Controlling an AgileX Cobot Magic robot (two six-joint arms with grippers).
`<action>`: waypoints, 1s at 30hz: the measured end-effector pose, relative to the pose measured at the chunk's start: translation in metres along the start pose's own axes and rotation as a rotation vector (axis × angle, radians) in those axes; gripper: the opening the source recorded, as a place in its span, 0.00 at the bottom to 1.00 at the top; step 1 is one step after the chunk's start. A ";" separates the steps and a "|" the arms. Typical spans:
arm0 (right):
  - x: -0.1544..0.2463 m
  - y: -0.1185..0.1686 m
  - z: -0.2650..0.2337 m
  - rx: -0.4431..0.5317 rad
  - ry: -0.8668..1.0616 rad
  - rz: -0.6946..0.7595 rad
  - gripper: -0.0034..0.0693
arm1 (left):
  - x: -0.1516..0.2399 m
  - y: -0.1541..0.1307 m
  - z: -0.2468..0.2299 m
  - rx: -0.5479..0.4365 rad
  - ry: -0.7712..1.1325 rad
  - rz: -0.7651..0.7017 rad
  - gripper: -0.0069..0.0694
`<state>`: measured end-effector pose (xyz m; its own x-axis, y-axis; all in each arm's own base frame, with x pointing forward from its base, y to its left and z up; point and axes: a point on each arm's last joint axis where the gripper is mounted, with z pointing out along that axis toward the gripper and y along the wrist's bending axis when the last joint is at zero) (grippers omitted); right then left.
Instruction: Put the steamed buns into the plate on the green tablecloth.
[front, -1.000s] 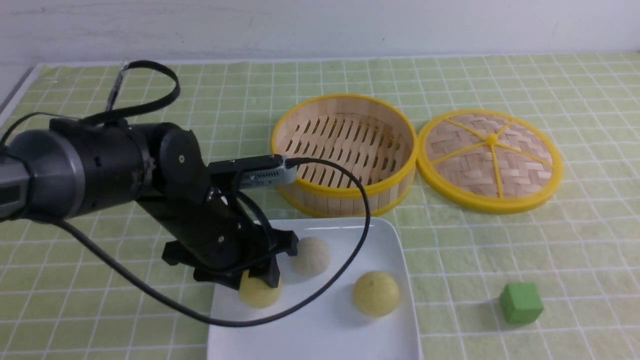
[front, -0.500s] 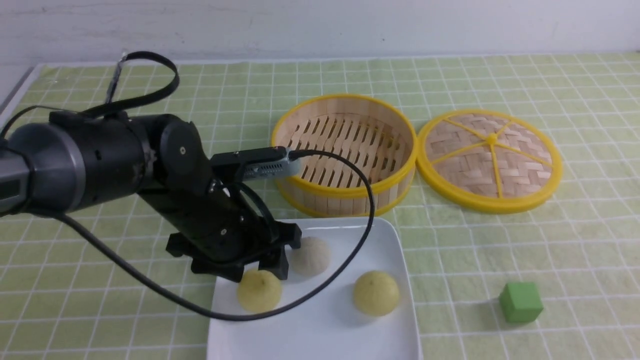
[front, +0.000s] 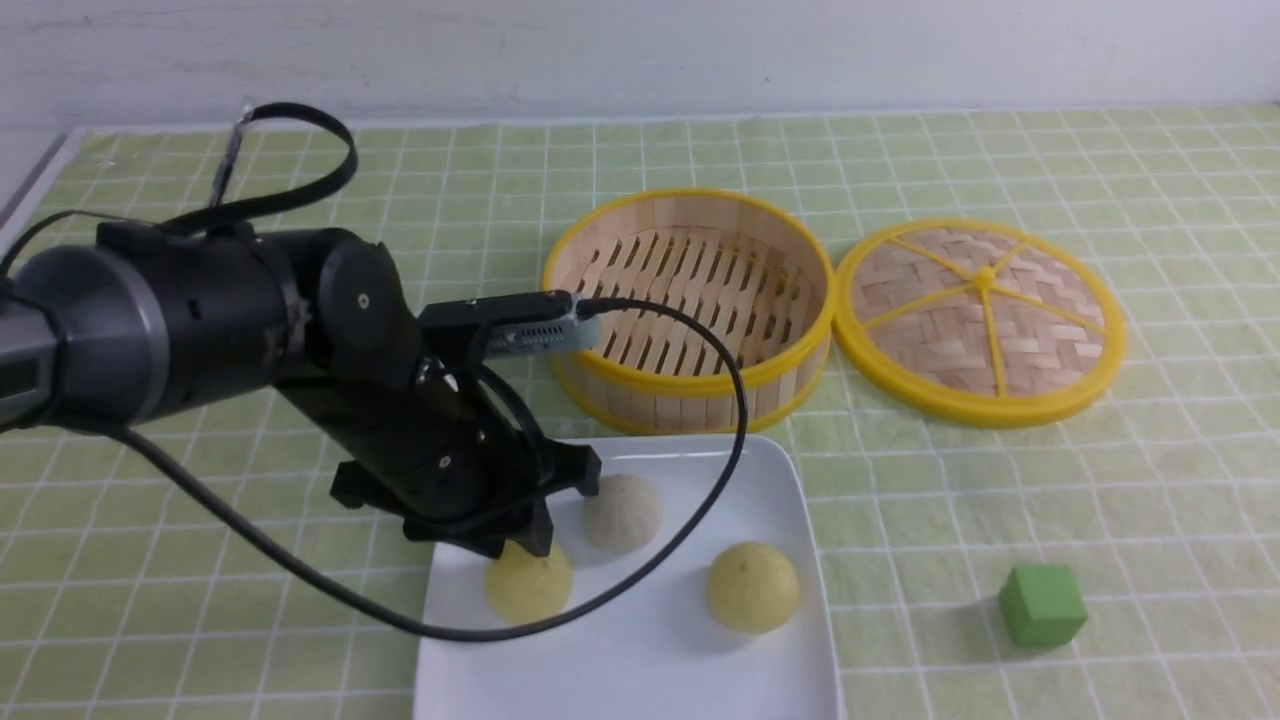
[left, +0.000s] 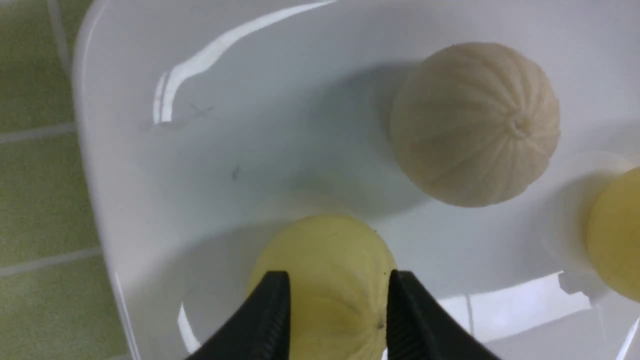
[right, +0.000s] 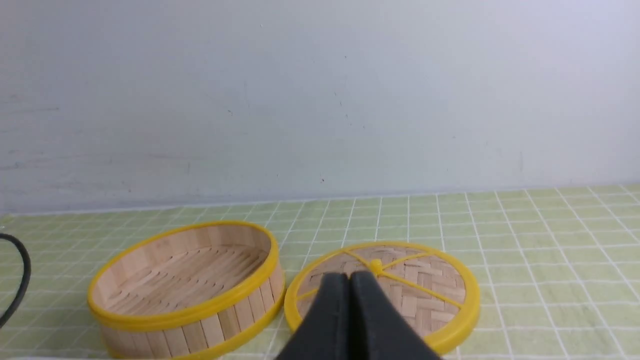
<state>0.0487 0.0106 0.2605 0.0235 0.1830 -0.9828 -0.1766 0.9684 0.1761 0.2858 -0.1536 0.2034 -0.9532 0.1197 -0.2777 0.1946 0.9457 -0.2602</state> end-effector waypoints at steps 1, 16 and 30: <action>0.007 -0.001 0.000 0.003 0.029 -0.015 0.04 | 0.001 0.000 -0.002 0.001 0.000 0.003 0.32; 0.086 -0.024 -0.003 0.169 0.362 -0.169 0.05 | 0.011 -0.006 -0.065 0.005 -0.105 0.083 0.09; 0.086 -0.025 -0.004 0.177 0.374 -0.200 0.05 | 0.080 0.009 -0.167 -0.093 -0.223 0.172 0.09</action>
<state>0.0513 0.0017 0.1711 -0.3229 -0.0529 -0.9449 -0.0329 0.9985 -0.0447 0.1728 -0.0853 0.3329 -0.8315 0.2211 -0.5097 0.3173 0.9421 -0.1088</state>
